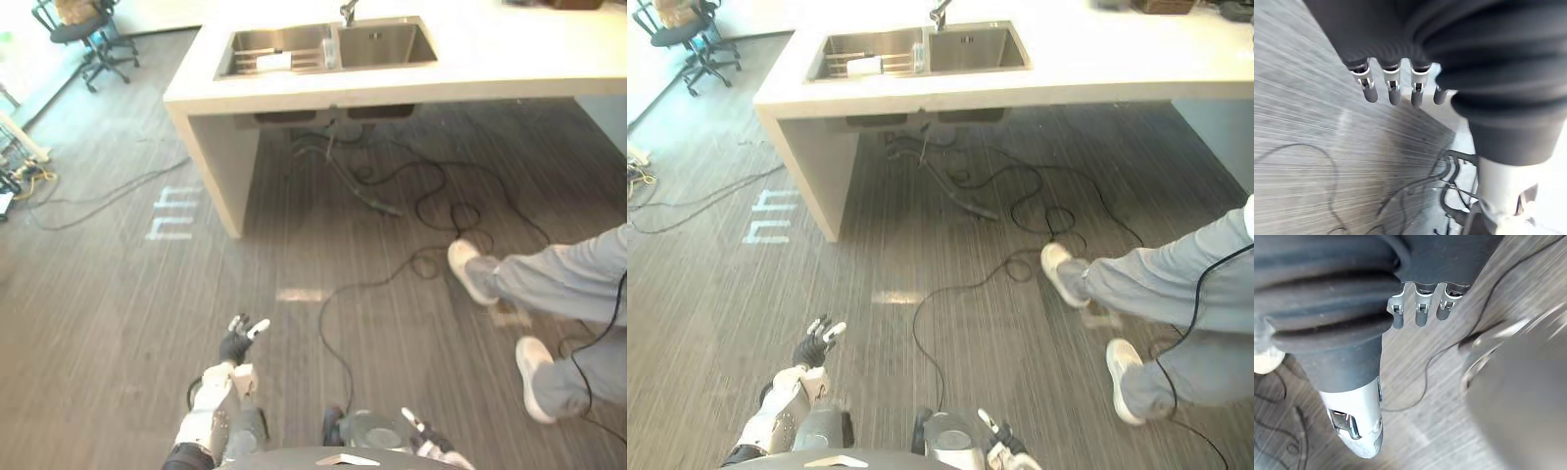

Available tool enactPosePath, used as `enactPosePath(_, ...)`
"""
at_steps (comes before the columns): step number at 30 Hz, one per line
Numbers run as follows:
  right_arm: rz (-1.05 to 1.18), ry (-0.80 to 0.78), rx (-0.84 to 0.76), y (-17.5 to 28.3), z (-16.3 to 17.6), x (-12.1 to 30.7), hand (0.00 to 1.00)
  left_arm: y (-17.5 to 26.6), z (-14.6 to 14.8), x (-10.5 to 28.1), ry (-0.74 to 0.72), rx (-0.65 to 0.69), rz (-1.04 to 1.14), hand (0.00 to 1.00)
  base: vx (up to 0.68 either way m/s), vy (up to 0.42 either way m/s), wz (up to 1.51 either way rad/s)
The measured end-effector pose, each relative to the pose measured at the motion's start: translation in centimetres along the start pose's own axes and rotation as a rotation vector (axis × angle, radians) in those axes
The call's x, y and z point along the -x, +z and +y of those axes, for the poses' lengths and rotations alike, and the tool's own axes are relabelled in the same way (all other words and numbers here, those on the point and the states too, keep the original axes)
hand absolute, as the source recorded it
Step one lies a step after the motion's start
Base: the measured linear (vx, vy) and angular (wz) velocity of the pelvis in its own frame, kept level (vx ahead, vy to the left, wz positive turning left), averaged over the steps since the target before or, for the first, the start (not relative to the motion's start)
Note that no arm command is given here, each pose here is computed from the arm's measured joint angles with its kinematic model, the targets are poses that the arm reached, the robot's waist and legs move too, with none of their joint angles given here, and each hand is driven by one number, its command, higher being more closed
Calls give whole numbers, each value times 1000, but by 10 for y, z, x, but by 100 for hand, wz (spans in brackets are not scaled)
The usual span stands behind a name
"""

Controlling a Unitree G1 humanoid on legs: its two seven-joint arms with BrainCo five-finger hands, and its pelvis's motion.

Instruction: Walk over to the sink, pick up the cup, carry it to the dishwasher, place the cup inside the dishwasher, then close the dishwasher door

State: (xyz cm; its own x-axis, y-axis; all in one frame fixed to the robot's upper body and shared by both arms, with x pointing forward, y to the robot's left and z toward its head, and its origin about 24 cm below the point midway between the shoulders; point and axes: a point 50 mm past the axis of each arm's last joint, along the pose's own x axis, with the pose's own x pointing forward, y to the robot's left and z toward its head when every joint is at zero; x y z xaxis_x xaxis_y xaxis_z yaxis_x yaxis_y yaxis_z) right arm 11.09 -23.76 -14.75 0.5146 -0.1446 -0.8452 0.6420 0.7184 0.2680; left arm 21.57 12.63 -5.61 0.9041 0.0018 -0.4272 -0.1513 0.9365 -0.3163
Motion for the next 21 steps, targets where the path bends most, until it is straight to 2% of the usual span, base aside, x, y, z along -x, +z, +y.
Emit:
enactPosePath(4,-35,85,101,19,25,-4,0,38,-18,0,-31,27,-175,0,450,-25,-26)
enactPosePath(7,14,39,88,10,14,-2,0,55,-23,3,-31,20,-273,0,543,90,-27)
enactPosePath(10,77,-44,8,-10,-17,7,0,70,-18,7,-16,32,-369,0,504,186,-16)
enactPosePath(12,114,-26,-16,-14,-6,2,0,91,-5,4,33,26,-451,0,512,254,-34)
enactPosePath(15,160,-60,-46,-18,-13,2,0,106,-2,15,85,28,-542,0,337,207,-23)
enactPosePath(21,202,-87,-94,-40,-18,8,0,135,-11,37,70,23,-719,0,463,117,-13)
